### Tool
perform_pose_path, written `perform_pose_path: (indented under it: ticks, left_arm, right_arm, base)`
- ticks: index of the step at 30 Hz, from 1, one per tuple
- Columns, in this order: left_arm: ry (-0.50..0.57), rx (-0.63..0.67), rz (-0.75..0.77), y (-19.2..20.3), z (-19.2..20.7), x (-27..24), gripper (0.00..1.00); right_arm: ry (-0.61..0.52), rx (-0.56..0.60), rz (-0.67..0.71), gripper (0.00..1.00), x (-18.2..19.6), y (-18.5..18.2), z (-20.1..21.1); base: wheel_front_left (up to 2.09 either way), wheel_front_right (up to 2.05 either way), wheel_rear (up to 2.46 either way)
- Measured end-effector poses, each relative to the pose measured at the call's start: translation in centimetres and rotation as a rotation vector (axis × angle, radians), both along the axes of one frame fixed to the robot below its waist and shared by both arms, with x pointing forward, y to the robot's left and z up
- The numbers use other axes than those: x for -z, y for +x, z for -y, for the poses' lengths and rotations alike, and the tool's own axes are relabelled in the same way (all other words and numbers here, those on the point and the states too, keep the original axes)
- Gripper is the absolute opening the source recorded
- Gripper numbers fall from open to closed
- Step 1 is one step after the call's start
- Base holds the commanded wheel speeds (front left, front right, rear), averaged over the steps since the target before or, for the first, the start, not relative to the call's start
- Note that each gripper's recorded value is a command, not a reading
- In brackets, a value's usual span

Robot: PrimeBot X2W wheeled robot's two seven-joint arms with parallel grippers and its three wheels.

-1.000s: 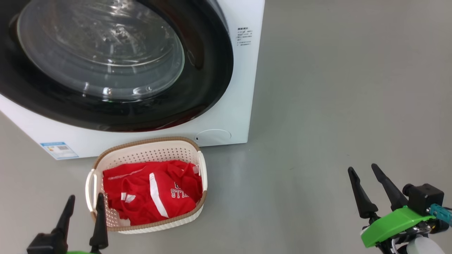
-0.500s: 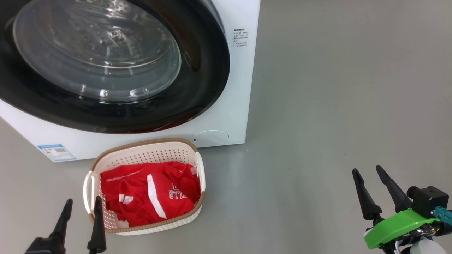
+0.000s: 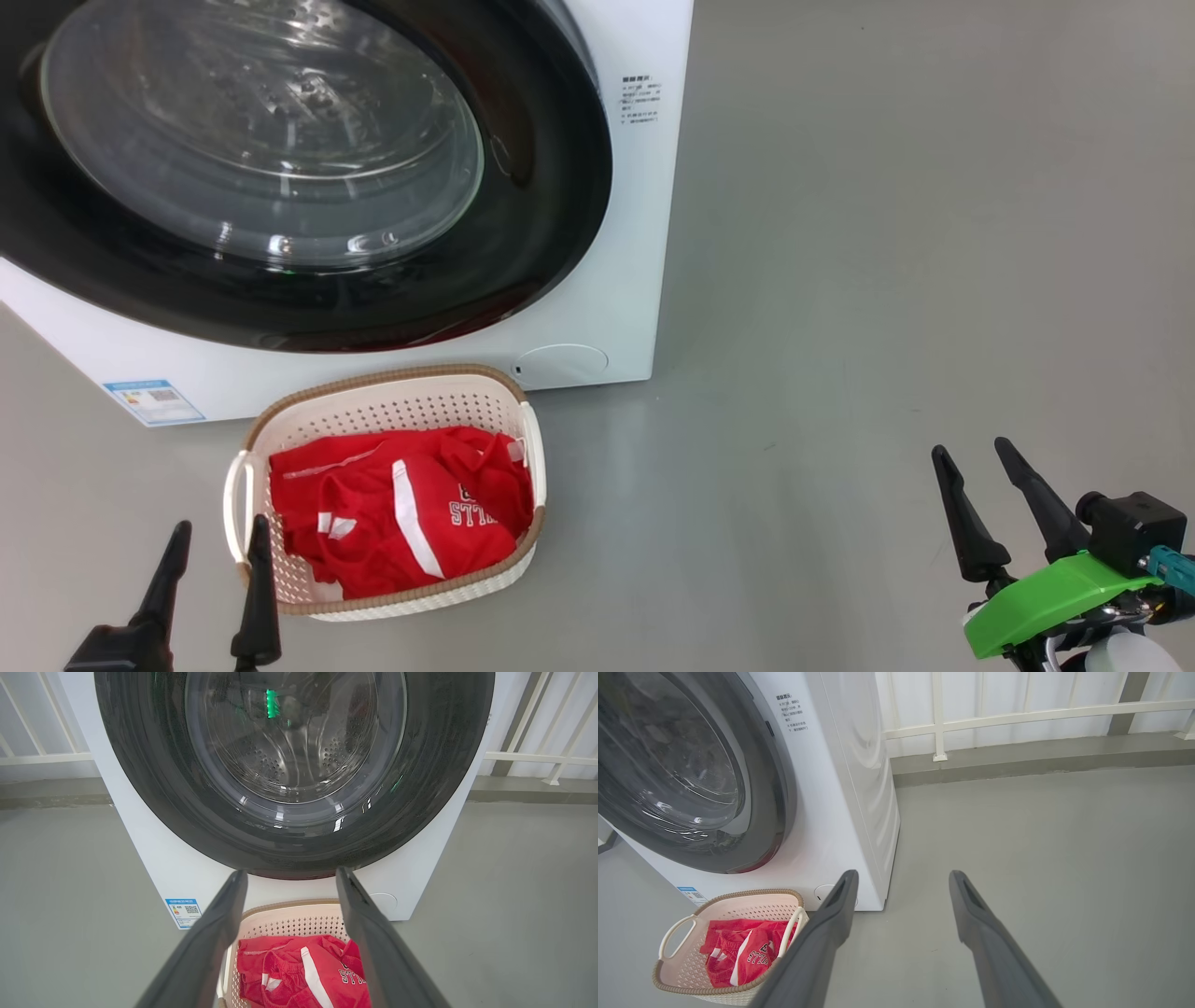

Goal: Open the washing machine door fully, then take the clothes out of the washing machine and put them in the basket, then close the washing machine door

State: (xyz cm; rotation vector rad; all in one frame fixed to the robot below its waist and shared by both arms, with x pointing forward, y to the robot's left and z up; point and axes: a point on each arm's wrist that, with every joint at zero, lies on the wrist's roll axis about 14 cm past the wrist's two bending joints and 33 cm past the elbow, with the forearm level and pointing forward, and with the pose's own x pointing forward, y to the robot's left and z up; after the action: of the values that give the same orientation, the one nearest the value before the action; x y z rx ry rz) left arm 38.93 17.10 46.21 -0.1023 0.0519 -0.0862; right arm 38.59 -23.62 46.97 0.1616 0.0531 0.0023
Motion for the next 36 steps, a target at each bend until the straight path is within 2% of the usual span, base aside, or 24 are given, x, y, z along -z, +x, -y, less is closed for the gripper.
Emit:
perform_pose_path:
  ticks: [9,10,20,36]
  left_arm:
    - [0.0,0.001,0.036,0.2,0.0,-1.1,1.0]
    - [-0.002,0.003,0.037,0.2,0.1,-1.2,0.0]
    - [-0.064,-0.004,-0.074,-1.1,1.1,1.9,0.0]
    - [-0.238,-0.064,-0.106,-1.4,0.3,2.0,0.0]
  right_arm:
    - [-0.001,-0.005,0.0,1.0,0.0,0.1,-0.1]
    - [0.0,-0.004,-0.003,0.0,0.1,0.1,-0.2]
    - [0.078,0.01,-0.093,0.0,3.1,-1.0,-1.5]
    - [0.232,0.057,-0.089,0.0,2.6,-0.8,-1.2]
  base:
    - [0.0,0.0,0.0]
    - [0.0,0.0,0.0]
    - [0.0,0.0,0.0]
    - [0.0,0.0,0.0]
